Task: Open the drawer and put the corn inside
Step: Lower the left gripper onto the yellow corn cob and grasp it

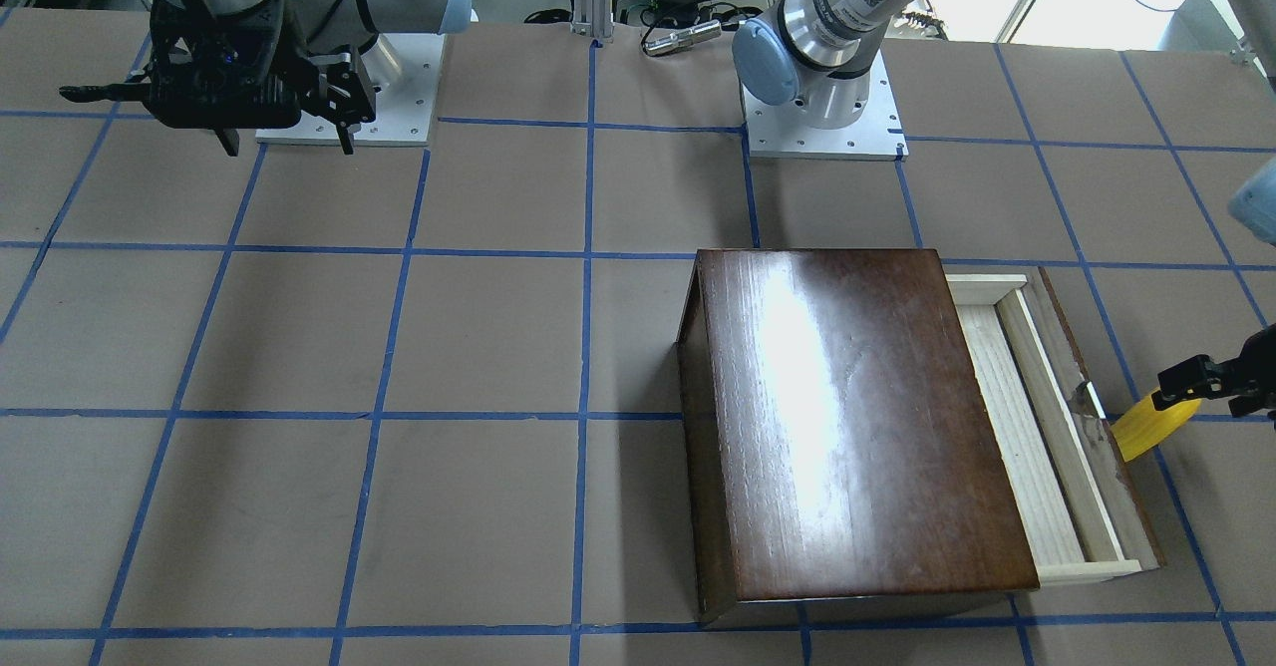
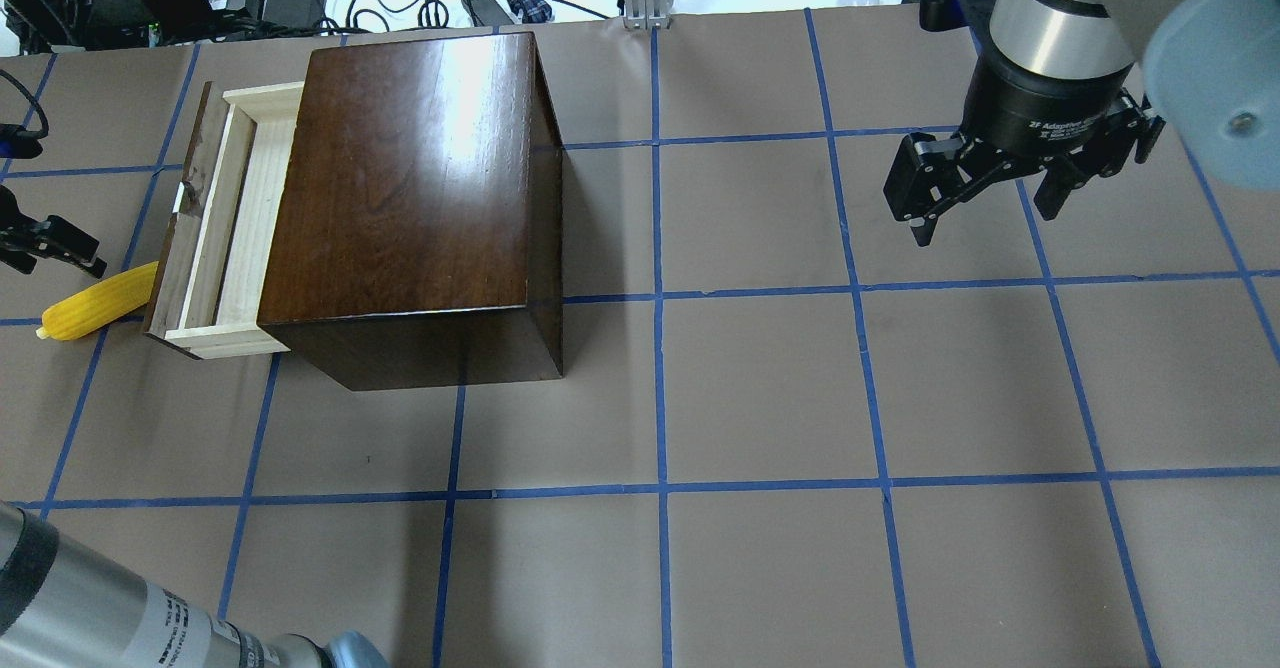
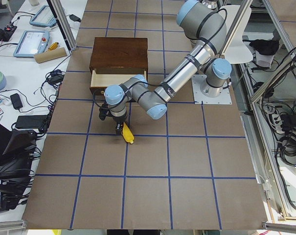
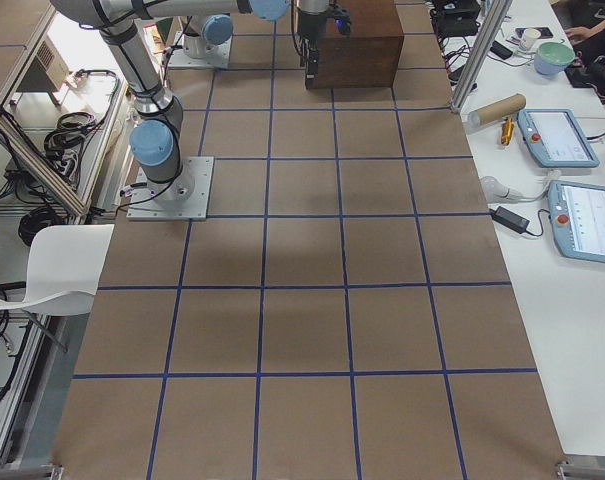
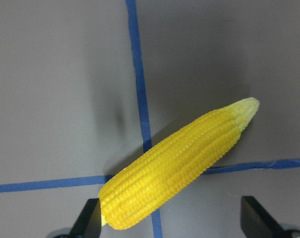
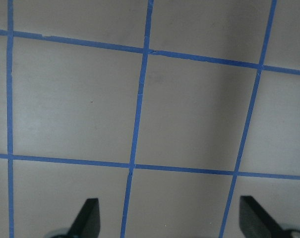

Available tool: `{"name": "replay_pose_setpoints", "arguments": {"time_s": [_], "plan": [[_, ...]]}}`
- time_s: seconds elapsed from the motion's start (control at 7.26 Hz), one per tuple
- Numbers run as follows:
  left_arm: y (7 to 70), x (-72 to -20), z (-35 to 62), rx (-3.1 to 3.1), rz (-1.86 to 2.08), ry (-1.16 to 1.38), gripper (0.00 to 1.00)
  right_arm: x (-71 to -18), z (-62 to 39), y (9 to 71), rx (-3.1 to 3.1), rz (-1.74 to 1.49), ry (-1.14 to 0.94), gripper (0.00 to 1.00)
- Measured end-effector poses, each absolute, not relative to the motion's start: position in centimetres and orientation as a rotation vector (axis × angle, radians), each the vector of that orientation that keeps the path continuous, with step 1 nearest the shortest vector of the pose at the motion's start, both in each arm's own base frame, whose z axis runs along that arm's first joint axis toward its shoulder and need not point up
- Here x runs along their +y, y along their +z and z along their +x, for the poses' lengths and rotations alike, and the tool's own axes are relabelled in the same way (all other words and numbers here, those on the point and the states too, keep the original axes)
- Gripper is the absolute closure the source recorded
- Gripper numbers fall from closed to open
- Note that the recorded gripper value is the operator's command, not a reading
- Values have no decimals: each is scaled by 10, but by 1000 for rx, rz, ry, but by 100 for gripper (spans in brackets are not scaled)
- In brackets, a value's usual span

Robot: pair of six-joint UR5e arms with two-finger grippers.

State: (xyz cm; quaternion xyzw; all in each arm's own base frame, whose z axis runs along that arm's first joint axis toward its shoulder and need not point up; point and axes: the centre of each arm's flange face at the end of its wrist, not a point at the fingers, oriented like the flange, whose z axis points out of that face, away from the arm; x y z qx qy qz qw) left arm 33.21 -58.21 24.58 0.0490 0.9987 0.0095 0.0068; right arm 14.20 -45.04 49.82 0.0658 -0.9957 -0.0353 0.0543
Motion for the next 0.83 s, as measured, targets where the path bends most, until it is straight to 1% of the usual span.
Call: {"name": "replay_pose_setpoints", "arguments": {"time_s": [0.83], "plan": [[187,-585,335,3159,163,94,0,-450,142,498,-3024,200,-107,0]]}}
